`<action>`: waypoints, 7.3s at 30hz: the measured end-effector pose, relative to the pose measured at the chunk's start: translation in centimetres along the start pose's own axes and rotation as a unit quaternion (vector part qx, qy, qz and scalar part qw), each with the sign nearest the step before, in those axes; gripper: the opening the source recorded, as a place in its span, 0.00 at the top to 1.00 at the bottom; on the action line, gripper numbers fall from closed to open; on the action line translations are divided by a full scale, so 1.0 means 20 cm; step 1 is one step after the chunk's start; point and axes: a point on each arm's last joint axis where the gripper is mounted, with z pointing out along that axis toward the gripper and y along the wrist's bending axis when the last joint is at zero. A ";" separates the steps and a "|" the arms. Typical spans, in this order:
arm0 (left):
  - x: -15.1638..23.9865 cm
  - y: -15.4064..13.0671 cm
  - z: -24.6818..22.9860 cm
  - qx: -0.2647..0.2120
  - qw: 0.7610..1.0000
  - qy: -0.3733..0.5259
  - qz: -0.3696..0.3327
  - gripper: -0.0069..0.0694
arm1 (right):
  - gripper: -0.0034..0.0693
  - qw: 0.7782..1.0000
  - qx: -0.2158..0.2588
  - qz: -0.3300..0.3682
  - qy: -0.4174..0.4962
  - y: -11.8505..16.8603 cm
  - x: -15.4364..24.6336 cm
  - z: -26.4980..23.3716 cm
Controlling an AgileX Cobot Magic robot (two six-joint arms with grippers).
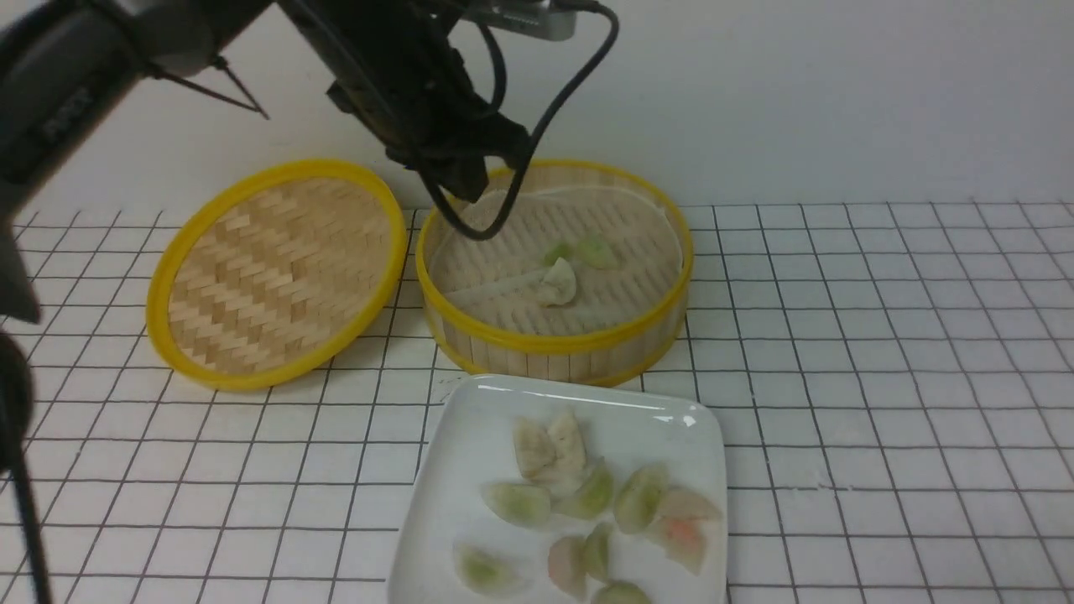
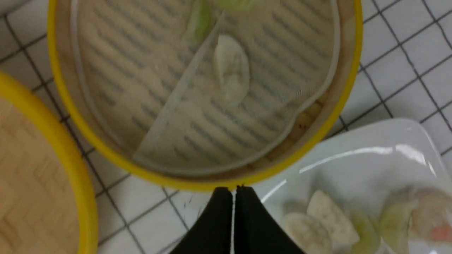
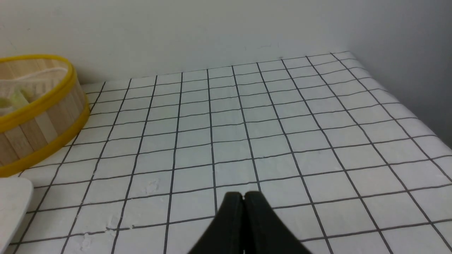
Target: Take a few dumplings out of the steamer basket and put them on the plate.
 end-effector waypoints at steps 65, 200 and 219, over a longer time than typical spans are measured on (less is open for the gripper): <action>0.58 -0.29 0.13 0.045 0.981 0.186 0.014 0.62 | 0.97 1.000 0.000 0.000 0.000 0.00 0.00 0.00; 0.70 -0.62 -0.85 0.020 0.978 -0.196 0.066 0.92 | 0.97 1.000 0.000 0.000 0.000 0.00 0.00 0.00; 1.08 -0.55 -1.12 0.010 0.950 -0.304 0.076 0.92 | 0.97 1.000 0.000 0.000 0.000 0.00 0.00 0.00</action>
